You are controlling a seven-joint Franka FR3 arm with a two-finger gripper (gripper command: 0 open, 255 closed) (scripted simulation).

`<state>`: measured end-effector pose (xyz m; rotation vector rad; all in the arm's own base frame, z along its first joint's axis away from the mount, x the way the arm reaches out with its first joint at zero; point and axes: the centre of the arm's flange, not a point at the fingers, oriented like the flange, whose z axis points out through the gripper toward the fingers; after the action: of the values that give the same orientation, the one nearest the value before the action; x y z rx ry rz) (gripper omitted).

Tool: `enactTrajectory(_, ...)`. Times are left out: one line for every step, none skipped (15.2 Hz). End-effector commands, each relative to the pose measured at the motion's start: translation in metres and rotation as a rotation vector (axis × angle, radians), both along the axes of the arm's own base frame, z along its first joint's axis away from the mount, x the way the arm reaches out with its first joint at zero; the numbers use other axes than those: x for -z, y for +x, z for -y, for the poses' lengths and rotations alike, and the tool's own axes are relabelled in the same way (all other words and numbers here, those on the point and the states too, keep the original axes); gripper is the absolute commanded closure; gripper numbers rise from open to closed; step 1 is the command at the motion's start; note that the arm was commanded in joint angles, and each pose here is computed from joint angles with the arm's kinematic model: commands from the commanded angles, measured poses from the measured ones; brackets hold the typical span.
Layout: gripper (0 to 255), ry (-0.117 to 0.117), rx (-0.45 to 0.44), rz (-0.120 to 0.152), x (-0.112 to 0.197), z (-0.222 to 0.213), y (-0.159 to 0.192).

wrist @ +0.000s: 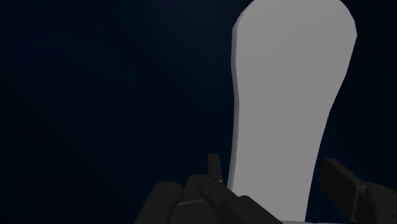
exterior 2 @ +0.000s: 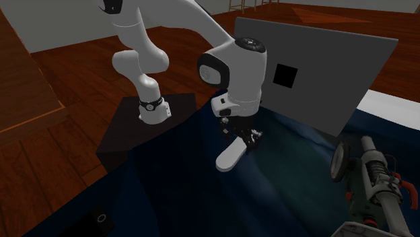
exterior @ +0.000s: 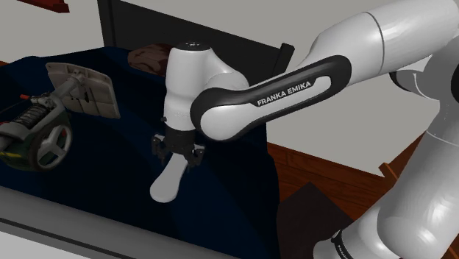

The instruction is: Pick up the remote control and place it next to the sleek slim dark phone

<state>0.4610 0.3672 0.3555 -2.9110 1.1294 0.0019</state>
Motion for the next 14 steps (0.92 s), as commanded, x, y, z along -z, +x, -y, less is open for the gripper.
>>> enactTrajectory(255, 0.0, 0.0, 0.0, -0.01, 0.0, -0.001)
enactTrajectory(255, 0.0, 0.0, 0.0, -0.015, 0.0, -0.001)
enactTrajectory(255, 0.0, 0.0, 0.0, -0.02, 0.0, -0.001)
enactTrajectory(255, 0.0, 0.0, 0.0, -0.026, 0.0, -0.001)
enactTrajectory(255, 0.0, 0.0, 0.0, -0.031, 0.0, -0.001)
enactTrajectory(255, 0.0, 0.0, 0.0, -0.036, 0.0, -0.001)
enactTrajectory(255, 0.0, 0.0, 0.0, -0.041, 0.0, -0.001)
enactTrajectory(255, 0.0, 0.0, 0.0, -0.047, 0.0, -0.001)
enactTrajectory(255, 0.0, 0.0, 0.0, -0.052, 0.0, -0.001)
enactTrajectory(255, 0.0, 0.0, 0.0, -0.057, 0.0, -0.001)
enactTrajectory(255, 0.0, 0.0, 0.0, -0.062, 0.0, -0.001)
enactTrajectory(255, 0.0, 0.0, 0.0, -0.065, 0.0, -0.001)
enactTrajectory(255, 0.0, 0.0, 0.0, -0.065, 0.01, 0.007)
enactTrajectory(255, 0.0, 0.0, 0.0, -0.065, 0.021, 0.016)
